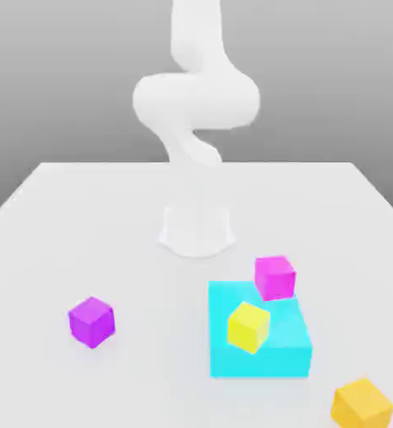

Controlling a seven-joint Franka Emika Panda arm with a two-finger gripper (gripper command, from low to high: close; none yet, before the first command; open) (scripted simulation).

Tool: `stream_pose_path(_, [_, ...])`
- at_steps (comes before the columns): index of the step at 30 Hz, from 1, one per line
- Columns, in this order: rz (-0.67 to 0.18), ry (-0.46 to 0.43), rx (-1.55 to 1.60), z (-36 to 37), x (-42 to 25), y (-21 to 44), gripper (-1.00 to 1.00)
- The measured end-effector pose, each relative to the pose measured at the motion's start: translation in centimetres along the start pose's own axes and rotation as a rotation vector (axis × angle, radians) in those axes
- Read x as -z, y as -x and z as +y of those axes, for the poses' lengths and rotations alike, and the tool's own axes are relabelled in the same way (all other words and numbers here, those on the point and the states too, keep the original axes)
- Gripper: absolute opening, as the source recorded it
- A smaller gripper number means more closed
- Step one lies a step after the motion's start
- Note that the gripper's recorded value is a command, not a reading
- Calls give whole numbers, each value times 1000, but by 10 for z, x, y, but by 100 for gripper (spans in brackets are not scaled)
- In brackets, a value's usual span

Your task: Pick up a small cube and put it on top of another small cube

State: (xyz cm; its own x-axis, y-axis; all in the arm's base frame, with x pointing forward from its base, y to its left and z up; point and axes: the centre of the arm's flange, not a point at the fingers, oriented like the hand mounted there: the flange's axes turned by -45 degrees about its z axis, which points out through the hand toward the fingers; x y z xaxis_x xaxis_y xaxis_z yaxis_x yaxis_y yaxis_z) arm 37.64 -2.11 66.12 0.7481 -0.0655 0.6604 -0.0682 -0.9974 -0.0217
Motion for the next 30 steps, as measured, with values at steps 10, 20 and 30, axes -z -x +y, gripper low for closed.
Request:
stream_pose_path(10, [-356, 132, -256, 108, -216, 128, 0])
stream_pose_path(20, [-686, 222, -528, 174, -314, 345, 0])
stream_pose_path(30, [-695, 227, -537, 176, -353, 386, -100])
